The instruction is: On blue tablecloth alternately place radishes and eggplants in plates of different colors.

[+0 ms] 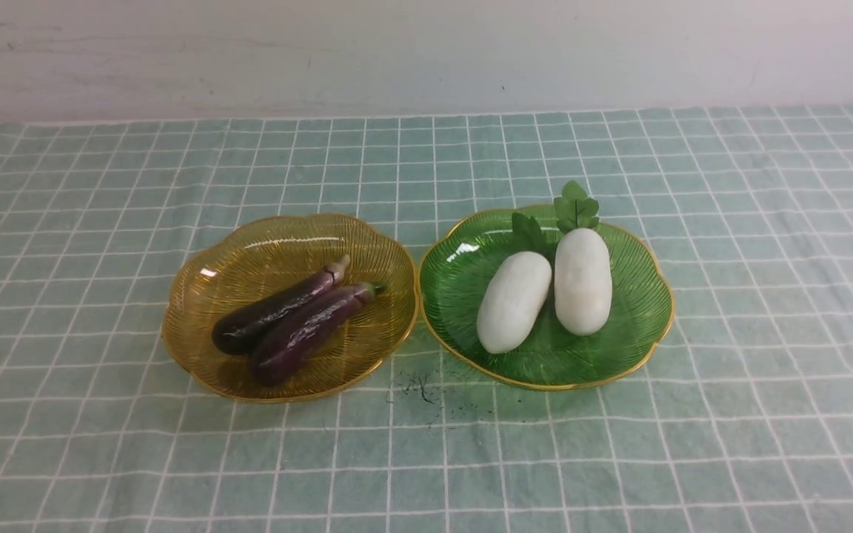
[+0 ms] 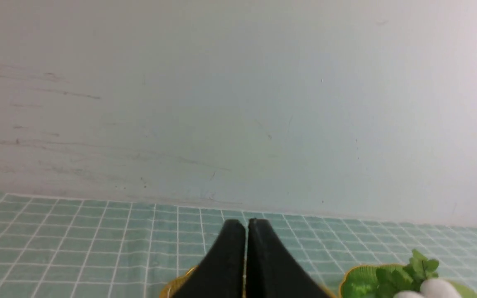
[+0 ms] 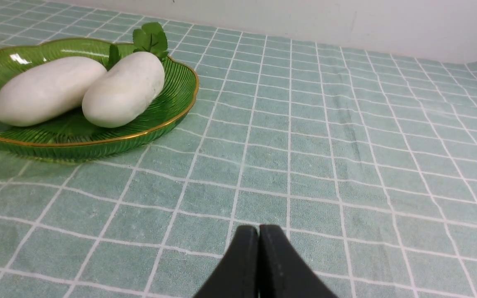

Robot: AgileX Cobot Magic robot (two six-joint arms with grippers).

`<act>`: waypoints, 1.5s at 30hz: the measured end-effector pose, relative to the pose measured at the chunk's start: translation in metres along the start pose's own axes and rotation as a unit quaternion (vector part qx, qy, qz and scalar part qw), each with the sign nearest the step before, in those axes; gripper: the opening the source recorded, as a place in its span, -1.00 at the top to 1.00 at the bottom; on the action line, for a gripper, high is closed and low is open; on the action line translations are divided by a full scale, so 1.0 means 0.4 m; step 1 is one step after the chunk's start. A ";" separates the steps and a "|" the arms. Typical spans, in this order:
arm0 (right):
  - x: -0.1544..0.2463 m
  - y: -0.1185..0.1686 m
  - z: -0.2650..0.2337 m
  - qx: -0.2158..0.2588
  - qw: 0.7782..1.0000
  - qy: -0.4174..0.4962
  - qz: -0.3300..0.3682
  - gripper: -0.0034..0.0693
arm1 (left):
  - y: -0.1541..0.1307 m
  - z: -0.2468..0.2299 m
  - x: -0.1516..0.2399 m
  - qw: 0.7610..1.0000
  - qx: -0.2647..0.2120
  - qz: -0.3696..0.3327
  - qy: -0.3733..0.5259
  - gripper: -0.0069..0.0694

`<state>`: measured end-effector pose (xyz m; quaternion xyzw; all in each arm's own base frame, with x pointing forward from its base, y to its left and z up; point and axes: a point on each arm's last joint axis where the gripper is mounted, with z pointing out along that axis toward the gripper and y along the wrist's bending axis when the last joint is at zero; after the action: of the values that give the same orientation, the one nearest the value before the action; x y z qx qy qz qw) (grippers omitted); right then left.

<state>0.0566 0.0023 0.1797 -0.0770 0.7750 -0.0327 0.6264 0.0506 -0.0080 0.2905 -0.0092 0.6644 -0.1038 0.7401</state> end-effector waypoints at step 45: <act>0.000 0.000 0.000 0.000 1.000 0.000 0.000 0.95 | 0.046 -0.032 0.296 0.974 -0.015 0.074 0.211 0.84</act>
<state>0.0566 0.0023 0.1797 -0.0770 0.7750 -0.0327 0.6264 0.0519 -0.0082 0.1702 0.0510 0.8062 -0.0380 0.5882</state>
